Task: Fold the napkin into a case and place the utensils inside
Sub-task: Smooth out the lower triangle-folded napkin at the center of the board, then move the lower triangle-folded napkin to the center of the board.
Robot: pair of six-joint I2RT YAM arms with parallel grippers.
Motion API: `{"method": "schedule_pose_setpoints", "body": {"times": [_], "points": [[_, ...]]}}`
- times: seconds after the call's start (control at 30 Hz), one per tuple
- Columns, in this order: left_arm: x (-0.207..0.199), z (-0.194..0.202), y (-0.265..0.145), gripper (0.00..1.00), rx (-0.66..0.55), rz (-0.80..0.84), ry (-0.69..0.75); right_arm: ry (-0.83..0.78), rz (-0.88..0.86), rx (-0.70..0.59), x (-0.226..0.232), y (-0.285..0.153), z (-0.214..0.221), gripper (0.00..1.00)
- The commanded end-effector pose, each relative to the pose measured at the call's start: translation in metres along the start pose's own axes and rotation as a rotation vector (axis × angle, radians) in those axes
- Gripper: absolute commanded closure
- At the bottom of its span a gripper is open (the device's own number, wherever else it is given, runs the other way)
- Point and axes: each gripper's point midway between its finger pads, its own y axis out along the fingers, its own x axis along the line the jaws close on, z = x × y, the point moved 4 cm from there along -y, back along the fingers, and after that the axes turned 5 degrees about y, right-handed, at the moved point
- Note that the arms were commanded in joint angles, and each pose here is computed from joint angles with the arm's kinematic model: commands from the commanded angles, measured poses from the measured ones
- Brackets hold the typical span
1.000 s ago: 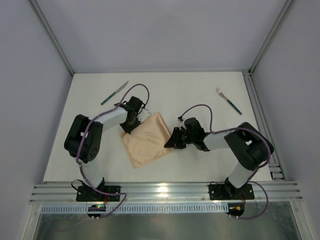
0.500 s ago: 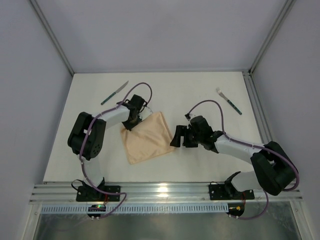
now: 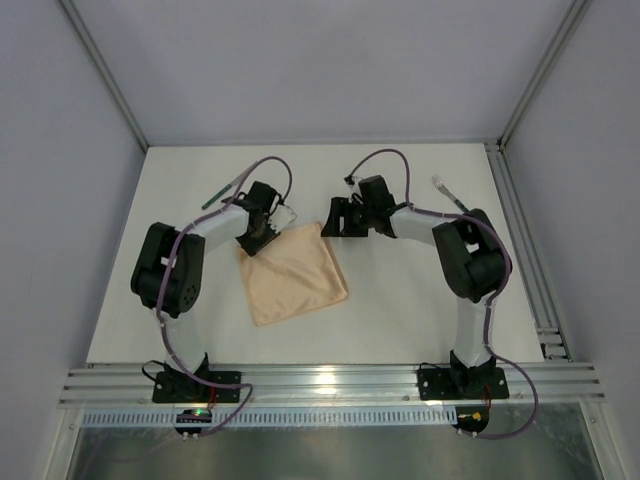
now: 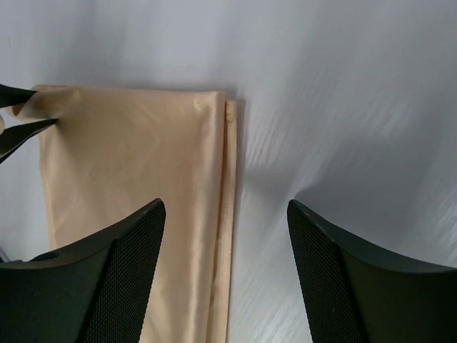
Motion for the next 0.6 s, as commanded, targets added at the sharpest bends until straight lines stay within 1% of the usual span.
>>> {"method": "schedule_pose_setpoints", "body": {"times": [0.0,0.07,0.1,0.13,0.2,0.3,0.33,0.47,0.57], "points": [[0.005,-0.003,-0.007,0.66,-0.029,0.025,-0.010,-0.022,-0.061,0.017,0.010,0.011,-0.007,0.27],[0.004,0.000,-0.006,0.64,-0.023,0.036,-0.013,0.007,-0.073,0.053,0.006,0.021,0.000,0.28],[0.005,0.002,-0.005,0.64,-0.020,0.040,-0.020,0.012,-0.093,0.028,0.008,0.025,-0.004,0.29],[0.005,0.003,-0.004,0.61,-0.020,0.049,-0.022,0.019,-0.090,0.026,0.007,0.028,-0.005,0.31],[0.006,0.004,-0.006,0.58,-0.029,0.061,-0.034,0.030,-0.110,0.015,0.008,0.033,-0.007,0.34],[0.009,0.002,-0.012,0.55,-0.059,0.074,-0.044,0.065,-0.116,0.027,0.010,0.038,-0.008,0.36],[0.012,0.001,-0.014,0.54,-0.065,0.077,-0.049,0.072,-0.120,0.022,0.012,0.038,-0.013,0.38],[0.022,0.002,-0.022,0.52,-0.083,0.070,-0.080,0.116,-0.130,0.043,0.014,0.042,-0.011,0.51],[0.022,0.001,-0.026,0.51,-0.089,0.083,-0.085,0.147,-0.132,0.053,0.014,0.043,-0.010,0.52]]}}
